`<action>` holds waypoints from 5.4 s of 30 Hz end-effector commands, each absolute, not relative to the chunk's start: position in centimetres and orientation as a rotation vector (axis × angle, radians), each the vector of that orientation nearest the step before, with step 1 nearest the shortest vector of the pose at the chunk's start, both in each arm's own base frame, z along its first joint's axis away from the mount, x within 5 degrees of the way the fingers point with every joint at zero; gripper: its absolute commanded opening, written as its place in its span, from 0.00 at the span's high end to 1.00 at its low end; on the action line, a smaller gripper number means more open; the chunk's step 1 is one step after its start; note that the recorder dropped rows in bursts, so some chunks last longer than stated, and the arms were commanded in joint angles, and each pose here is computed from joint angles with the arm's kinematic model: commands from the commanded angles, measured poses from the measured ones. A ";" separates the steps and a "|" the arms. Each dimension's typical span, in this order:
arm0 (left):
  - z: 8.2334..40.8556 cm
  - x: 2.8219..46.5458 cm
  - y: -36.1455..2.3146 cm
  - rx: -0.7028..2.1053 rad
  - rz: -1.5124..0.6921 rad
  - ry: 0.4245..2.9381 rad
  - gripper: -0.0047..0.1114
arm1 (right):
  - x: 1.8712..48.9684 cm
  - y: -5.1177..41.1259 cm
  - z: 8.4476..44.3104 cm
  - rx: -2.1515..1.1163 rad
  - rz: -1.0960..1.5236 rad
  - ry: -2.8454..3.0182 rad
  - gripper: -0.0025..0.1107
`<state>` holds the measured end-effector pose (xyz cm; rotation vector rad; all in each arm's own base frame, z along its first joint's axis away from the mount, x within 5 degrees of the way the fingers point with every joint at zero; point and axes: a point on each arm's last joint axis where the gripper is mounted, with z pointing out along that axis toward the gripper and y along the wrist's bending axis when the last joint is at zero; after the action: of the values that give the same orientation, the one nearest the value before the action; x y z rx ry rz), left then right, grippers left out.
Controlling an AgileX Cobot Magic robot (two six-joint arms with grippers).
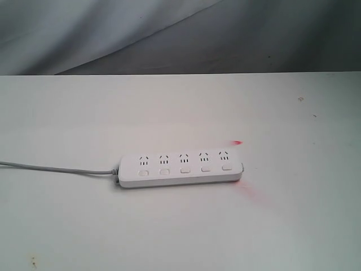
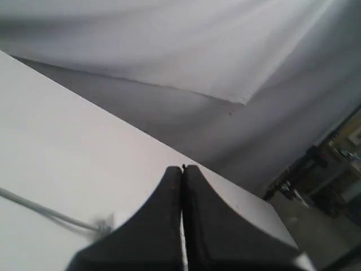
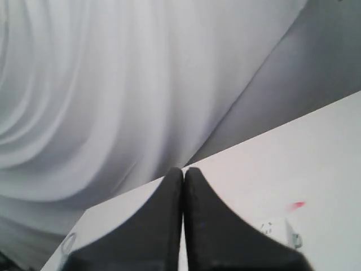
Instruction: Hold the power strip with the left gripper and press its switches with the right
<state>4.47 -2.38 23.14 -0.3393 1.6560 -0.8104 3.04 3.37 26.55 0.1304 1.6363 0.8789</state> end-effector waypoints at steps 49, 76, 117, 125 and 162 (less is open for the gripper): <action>21.2 30.5 -10.7 0.541 -0.525 2.608 0.96 | 27.8 15.4 21.9 -0.680 0.591 2.573 0.98; 14.0 33.3 -16.6 0.928 -0.340 2.715 0.96 | 33.1 17.5 17.4 -0.585 0.563 2.720 0.98; 14.0 33.3 -16.6 0.928 -0.341 2.716 0.96 | 30.5 21.4 14.1 -0.807 0.206 2.785 0.98; 14.0 33.3 -16.6 0.928 -0.341 2.716 0.96 | 30.1 21.8 14.1 -0.799 0.210 2.799 0.98; 14.0 33.3 -16.6 0.928 -0.341 2.716 0.96 | 29.7 22.8 16.0 -0.783 0.359 2.726 0.98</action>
<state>33.27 -16.35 13.89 0.9464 2.7185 -0.3306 29.88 22.47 15.61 -0.7750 2.7547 0.3195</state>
